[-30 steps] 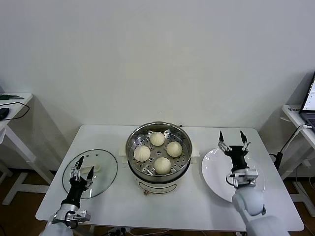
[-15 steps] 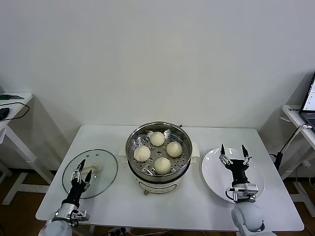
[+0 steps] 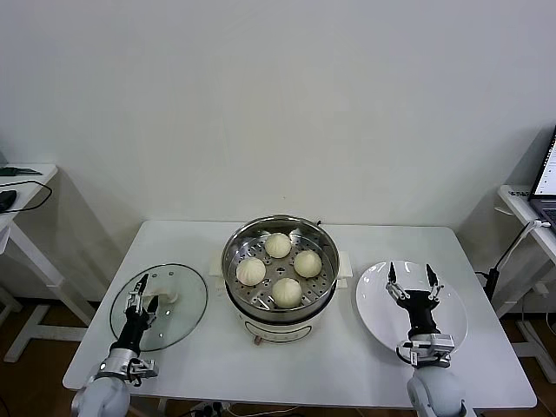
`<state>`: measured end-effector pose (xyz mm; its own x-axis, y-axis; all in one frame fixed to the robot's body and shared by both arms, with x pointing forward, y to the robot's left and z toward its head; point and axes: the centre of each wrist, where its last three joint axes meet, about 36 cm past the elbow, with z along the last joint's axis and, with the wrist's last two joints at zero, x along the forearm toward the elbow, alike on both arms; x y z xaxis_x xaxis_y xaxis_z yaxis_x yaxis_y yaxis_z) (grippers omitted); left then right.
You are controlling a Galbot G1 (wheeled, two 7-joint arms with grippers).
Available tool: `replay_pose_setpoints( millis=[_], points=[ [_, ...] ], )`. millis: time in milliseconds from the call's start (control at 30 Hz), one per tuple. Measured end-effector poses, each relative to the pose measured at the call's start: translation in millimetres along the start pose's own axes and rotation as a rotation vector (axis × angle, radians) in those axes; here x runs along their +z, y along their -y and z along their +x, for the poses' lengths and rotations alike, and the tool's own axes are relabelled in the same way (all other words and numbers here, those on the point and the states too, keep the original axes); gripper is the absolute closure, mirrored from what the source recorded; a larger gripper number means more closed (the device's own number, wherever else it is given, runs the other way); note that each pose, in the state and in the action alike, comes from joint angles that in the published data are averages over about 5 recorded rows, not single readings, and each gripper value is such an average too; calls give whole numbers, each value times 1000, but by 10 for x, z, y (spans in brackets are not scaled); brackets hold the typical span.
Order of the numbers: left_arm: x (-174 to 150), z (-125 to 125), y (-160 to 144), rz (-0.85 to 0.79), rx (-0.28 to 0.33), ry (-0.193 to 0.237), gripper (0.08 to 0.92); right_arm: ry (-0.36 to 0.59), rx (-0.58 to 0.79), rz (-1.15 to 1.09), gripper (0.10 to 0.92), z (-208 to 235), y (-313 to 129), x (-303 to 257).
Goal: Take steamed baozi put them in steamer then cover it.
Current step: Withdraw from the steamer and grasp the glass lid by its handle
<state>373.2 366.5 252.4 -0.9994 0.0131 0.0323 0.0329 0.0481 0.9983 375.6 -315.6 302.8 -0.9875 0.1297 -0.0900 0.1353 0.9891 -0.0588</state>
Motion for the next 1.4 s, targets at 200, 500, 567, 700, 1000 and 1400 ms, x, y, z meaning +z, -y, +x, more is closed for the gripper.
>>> replay_pose_setpoints(
  millis=[200, 500, 567, 700, 1000, 1400],
  points=[
    [-18, -86, 32, -3, 2, -7, 177, 1, 1, 9, 200, 17, 18, 7],
    [-33, -199, 64, -1, 7, -22, 185, 4, 0, 20, 200, 28, 25, 14],
    [-28, -210, 70, 0, 13, -27, 218, 5, -1, 21, 200, 28, 26, 14],
    [-21, -226, 85, 3, 25, -35, 329, 8, -1, 22, 200, 24, 22, 4],
    [-20, -246, 135, 11, 56, -46, 589, 11, 2, 24, 200, 21, 22, -3],
    [-33, -253, 152, 36, 60, -47, 800, 14, 3, 23, 200, 37, 10, 23]
  ],
)
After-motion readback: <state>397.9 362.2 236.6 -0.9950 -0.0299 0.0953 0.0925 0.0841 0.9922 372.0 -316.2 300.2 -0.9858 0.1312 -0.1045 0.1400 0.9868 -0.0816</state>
